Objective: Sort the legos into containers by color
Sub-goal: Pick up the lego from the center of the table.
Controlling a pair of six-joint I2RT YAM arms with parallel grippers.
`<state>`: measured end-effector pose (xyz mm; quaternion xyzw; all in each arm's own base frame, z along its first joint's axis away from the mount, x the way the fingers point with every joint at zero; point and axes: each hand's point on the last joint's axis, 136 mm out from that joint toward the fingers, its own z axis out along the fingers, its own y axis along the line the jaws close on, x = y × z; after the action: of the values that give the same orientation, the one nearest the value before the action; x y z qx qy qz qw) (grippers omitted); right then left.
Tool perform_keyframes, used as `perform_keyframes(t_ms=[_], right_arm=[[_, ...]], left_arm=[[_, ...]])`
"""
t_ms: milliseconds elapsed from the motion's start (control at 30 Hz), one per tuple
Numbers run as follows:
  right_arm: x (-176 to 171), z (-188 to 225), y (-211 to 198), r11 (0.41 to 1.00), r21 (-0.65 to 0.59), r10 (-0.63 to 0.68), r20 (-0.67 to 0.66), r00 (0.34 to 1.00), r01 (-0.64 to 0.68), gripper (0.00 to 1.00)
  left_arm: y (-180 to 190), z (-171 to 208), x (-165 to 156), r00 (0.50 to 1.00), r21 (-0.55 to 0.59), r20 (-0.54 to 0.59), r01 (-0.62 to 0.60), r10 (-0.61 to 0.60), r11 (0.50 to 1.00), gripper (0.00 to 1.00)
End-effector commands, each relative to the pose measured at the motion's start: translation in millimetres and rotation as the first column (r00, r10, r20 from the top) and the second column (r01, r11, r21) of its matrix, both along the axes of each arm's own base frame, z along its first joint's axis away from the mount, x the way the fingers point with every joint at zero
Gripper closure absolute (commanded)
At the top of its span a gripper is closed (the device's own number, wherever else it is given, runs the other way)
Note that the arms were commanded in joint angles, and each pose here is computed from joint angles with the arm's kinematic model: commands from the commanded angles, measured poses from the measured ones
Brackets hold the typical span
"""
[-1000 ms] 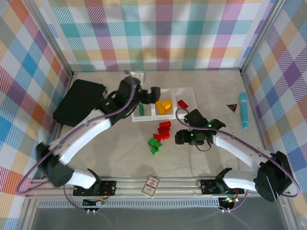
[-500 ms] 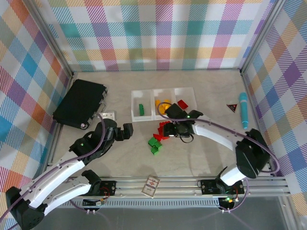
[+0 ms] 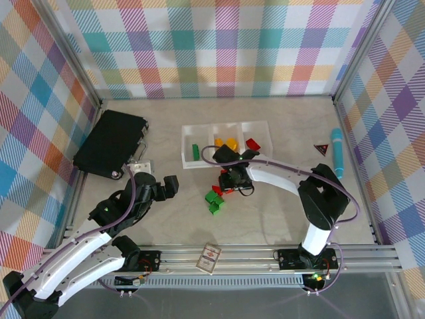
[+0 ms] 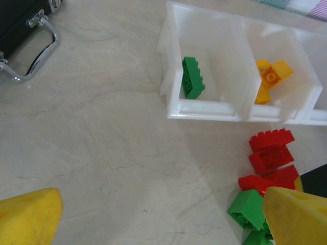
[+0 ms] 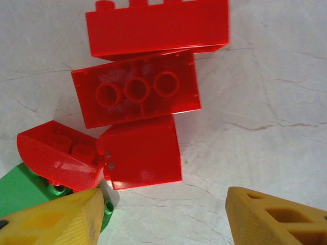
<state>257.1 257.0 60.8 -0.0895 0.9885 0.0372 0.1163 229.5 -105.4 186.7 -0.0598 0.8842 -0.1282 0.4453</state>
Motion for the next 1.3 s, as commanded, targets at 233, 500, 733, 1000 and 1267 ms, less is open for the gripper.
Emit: perform_keyframes(t_ms=[233,500,733,1000,1267], right_arm=[[0,-20,-1,0.996,-0.08,0.047,-0.028,0.998,-0.05,0.37],[12,-27,2,0.994,-0.085,0.062,-0.018,0.998,-0.064,0.4],[20,-29,1,0.996,-0.075,0.052,-0.016,0.999,-0.053,0.45],[23,-24,3,0.995,-0.058,0.077,-0.007,0.997,-0.077,0.38],[35,-24,0,0.998,-0.024,0.062,-0.012,0.998,-0.063,0.39]], left_arm=[[9,-6,-2,0.999,-0.011,-0.011,-0.048,0.048,0.999,0.0],[9,-9,-3,0.999,-0.007,-0.017,-0.047,0.047,0.999,0.0],[10,-12,-3,0.998,0.003,-0.027,-0.051,0.051,0.999,0.0],[11,-17,-4,0.998,0.016,-0.041,-0.05,0.051,0.999,0.0],[12,-23,-5,0.997,0.016,-0.052,-0.054,0.055,0.998,0.0]])
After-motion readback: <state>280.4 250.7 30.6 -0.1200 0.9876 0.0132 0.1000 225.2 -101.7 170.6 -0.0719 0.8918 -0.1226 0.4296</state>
